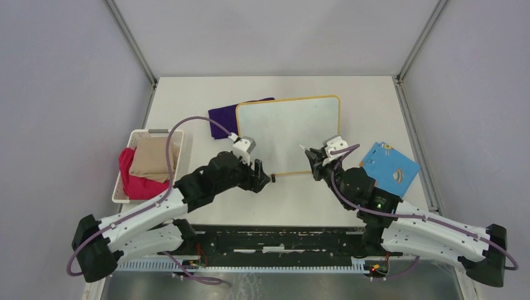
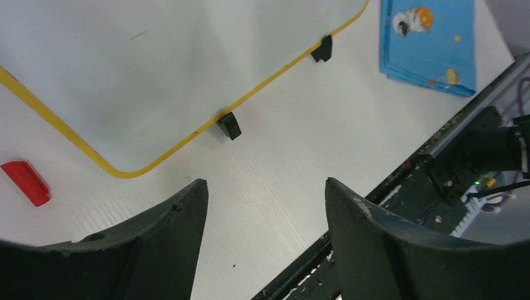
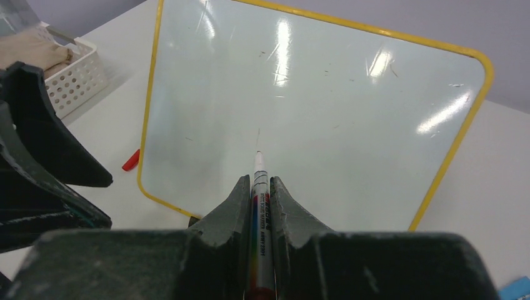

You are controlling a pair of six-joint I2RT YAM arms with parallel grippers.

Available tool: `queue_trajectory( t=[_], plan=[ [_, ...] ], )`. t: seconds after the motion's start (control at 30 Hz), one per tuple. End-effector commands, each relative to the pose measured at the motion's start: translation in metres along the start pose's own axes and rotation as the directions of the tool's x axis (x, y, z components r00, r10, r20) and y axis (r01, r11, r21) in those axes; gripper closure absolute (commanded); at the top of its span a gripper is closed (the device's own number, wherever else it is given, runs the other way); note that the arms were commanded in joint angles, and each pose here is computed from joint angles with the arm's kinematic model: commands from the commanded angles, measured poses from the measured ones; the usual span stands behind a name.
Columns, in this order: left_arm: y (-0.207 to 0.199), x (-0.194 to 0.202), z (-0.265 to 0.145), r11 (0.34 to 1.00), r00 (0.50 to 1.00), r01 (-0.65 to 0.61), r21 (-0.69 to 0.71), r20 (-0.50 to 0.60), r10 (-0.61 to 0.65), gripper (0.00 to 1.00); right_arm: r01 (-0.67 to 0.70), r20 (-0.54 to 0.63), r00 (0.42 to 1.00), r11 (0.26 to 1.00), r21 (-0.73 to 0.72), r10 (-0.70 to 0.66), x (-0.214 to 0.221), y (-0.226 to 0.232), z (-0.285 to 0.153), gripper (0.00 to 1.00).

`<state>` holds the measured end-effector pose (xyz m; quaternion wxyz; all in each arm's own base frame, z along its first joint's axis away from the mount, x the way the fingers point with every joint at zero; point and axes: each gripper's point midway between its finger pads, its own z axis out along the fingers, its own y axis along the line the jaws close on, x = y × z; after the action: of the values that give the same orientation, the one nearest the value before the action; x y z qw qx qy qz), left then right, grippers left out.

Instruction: Write a sentence on the whiteboard

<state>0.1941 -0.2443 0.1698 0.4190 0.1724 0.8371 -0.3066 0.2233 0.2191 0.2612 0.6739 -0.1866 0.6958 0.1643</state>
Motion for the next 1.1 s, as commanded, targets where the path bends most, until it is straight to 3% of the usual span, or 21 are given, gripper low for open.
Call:
queue_trajectory(
  t=[0.0,0.07,0.17,0.33,0.43,0.57,0.67,0.77,0.87,0.97,1.07],
  plan=[
    [0.010,-0.002,0.024,0.986,0.998,0.040,-0.160,0.054,-0.032,0.29,-0.024,0.022,0.999,0.997,0.078,0.022,-0.007,-0.020,-0.010,1.00],
    [0.017,-0.005,0.028,0.972,0.997,0.045,-0.228,0.070,-0.030,0.29,-0.021,0.022,1.000,0.998,0.067,0.019,-0.008,-0.020,-0.012,1.00],
    [0.031,-0.020,0.020,0.952,0.991,0.068,-0.298,0.130,-0.030,0.22,-0.007,0.016,1.000,0.999,0.038,0.007,-0.009,-0.017,-0.014,1.00],
    [0.062,-0.054,-0.007,0.949,0.974,0.153,-0.275,0.207,-0.097,0.15,0.002,0.039,0.999,0.999,-0.038,-0.001,-0.014,-0.006,-0.017,1.00],
    [0.079,-0.071,-0.033,0.923,0.966,0.173,-0.343,0.241,-0.092,0.02,0.007,0.064,0.998,0.997,-0.079,-0.002,-0.020,0.000,-0.018,1.00],
    [0.097,-0.099,-0.075,0.826,0.955,0.227,-0.516,0.283,-0.086,0.00,0.007,0.086,0.996,0.994,-0.107,0.002,-0.026,0.005,-0.019,1.00],
    [0.113,-0.119,-0.109,0.704,0.936,0.297,-0.645,0.342,-0.081,0.00,0.001,0.098,0.995,0.993,-0.117,0.011,-0.031,0.006,-0.020,1.00],
    [0.125,-0.130,-0.136,0.581,0.875,0.443,-0.683,0.469,-0.116,0.00,0.030,0.114,0.993,0.992,-0.121,-0.016,-0.036,0.005,-0.021,1.00],
    [0.127,-0.126,-0.139,0.586,0.862,0.455,-0.670,0.496,-0.102,0.00,0.034,0.116,0.993,0.992,-0.122,-0.020,-0.037,0.004,-0.022,1.00],
    [0.129,-0.119,-0.136,0.611,0.895,0.371,-0.699,0.445,-0.033,0.00,0.035,0.116,0.993,0.992,-0.123,-0.021,-0.036,0.004,-0.023,1.00],
    [0.145,-0.109,-0.144,0.523,0.893,0.387,-0.759,0.450,-0.007,0.00,0.036,0.115,0.993,0.992,-0.121,-0.023,-0.034,0.003,-0.023,1.00]
  ],
)
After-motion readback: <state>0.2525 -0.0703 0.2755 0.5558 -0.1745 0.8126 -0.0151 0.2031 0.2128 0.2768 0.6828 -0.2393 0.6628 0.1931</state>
